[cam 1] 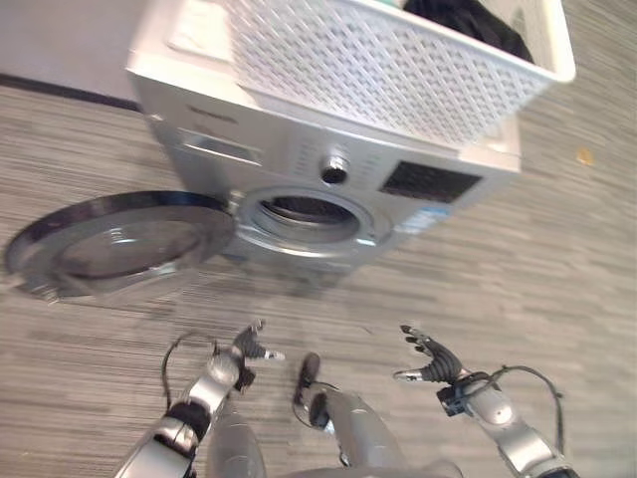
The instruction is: Grab the laundry basket,head to the washer,open it,put in the laundry and shut it.
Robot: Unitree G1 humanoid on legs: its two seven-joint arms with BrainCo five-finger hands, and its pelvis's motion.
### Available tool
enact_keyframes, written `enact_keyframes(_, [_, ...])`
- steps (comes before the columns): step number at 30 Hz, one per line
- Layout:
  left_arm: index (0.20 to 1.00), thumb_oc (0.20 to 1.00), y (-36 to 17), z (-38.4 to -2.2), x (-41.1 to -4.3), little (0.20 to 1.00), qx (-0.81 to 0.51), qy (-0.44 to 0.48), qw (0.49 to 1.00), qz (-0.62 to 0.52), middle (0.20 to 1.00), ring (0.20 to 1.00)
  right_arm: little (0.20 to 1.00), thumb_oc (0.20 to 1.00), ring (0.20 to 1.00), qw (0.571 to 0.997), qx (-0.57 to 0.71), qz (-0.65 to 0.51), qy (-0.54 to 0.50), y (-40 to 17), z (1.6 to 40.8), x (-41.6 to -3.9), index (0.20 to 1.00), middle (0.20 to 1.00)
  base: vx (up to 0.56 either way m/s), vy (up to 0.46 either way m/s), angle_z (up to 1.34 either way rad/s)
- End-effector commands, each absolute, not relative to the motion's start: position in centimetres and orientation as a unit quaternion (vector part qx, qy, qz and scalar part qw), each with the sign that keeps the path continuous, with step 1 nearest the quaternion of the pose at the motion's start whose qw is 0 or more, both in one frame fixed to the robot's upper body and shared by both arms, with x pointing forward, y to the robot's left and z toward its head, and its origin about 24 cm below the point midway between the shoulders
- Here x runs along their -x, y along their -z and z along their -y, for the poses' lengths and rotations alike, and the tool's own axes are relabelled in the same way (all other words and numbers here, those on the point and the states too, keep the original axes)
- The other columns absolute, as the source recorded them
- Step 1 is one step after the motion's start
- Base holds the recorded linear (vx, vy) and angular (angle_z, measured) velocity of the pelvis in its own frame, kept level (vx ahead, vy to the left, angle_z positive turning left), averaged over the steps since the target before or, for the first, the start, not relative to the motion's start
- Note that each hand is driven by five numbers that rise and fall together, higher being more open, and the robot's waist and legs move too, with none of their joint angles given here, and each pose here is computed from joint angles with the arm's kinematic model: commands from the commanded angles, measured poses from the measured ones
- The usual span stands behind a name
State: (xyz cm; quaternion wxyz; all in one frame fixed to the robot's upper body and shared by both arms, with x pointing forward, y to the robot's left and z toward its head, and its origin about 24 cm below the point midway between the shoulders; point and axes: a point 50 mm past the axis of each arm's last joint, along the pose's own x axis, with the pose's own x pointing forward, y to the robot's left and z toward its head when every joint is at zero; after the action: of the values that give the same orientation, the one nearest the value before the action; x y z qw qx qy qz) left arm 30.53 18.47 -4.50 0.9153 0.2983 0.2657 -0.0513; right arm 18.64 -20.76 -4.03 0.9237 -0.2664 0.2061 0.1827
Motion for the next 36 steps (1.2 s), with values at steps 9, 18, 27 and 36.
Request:
enact_keyframes(9, [1.0, 1.0, -7.5, -36.1, -32.2, 1.0, -0.449, -0.238, 0.84, -0.191, 1.0, 1.0, 1.0, 1.0, 1.0, 0.937, 0.159, -0.293, -0.104, 6.8, 24.3, -13.9, 1.0, 1.0, 0.01, -0.024, -0.11])
enact_keyframes(18, [1.0, 1.0, -7.4, -41.7, -27.3, 1.0, -0.479, -0.286, 0.79, -0.255, 1.0, 1.0, 1.0, 1.0, 1.0, 0.945, 0.136, -0.278, -0.101, 6.4, 24.2, -14.4, 1.0, 1.0, 0.03, -0.015, -0.03])
enact_keyframes(27, [1.0, 1.0, -6.5, -38.6, -28.4, 1.0, -0.433, -0.273, 0.842, -0.172, 1.0, 1.0, 1.0, 1.0, 1.0, 0.947, 0.129, -0.276, -0.103, 6.9, 23.2, -14.8, 1.0, 1.0, 0.04, -0.014, 0.08])
enact_keyframes(36, [1.0, 1.0, 0.8, -32.7, -23.7, 1.0, -0.304, -0.16, 0.92, -0.188, 1.0, 1.0, 1.0, 1.0, 1.0, 0.923, 0.129, -0.361, -0.036, 9.7, 25.3, -12.9, 1.0, 1.0, 0.07, 0.04, 0.15])
